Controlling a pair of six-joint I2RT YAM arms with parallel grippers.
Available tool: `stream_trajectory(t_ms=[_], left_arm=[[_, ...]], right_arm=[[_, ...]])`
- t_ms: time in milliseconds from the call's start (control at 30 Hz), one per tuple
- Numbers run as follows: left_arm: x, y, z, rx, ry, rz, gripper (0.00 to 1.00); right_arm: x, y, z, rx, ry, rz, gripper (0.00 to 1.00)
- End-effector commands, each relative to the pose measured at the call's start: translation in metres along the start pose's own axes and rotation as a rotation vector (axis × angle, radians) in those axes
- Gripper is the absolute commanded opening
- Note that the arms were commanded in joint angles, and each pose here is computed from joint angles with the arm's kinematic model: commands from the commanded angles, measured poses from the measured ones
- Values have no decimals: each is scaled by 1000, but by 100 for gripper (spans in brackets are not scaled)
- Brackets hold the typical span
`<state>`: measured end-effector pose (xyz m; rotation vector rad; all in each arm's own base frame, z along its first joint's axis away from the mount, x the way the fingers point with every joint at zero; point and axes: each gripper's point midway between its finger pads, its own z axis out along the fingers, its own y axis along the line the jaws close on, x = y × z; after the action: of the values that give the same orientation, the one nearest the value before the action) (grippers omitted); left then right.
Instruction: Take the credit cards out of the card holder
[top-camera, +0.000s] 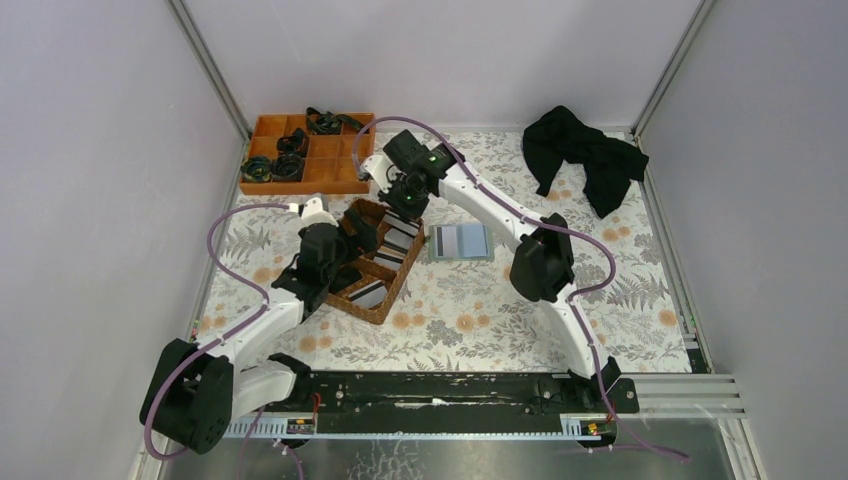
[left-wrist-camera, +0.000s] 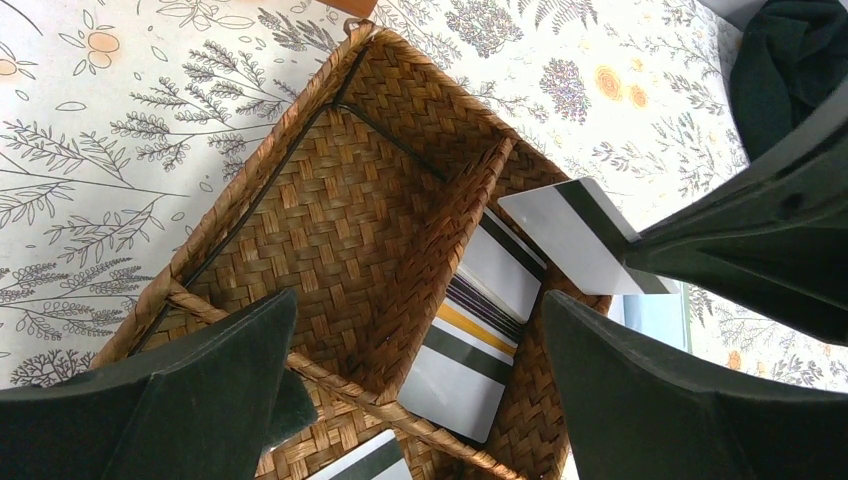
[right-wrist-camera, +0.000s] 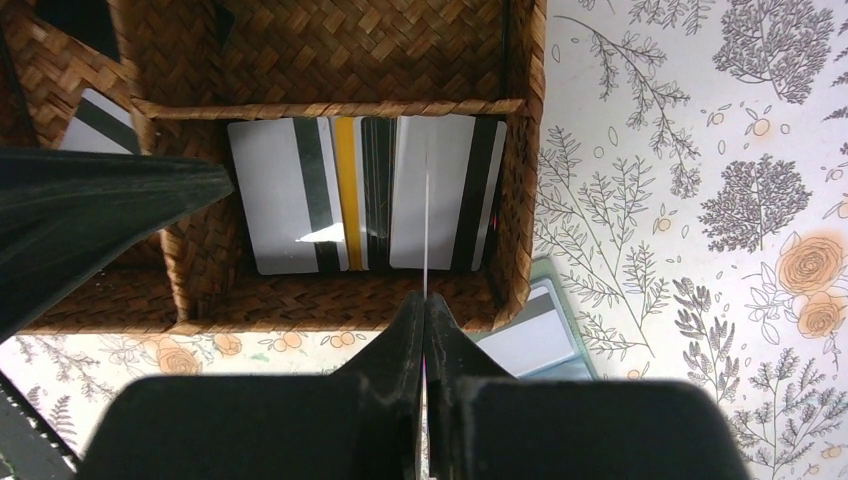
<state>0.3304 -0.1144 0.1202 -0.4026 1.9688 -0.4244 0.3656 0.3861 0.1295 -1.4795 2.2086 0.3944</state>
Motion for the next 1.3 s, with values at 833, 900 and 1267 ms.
stream_trajectory(t_ms=[833, 900, 1267], left_arm=[[1, -1, 8, 25, 1, 14, 100], [1, -2, 8, 30, 1, 14, 100], [-1, -11, 8, 78, 4, 36, 100]], right_arm=[[-6, -24, 16, 140, -50, 27, 67], [-11, -26, 8, 161, -78, 29, 68], [-48, -9, -78, 186, -390, 74, 68]])
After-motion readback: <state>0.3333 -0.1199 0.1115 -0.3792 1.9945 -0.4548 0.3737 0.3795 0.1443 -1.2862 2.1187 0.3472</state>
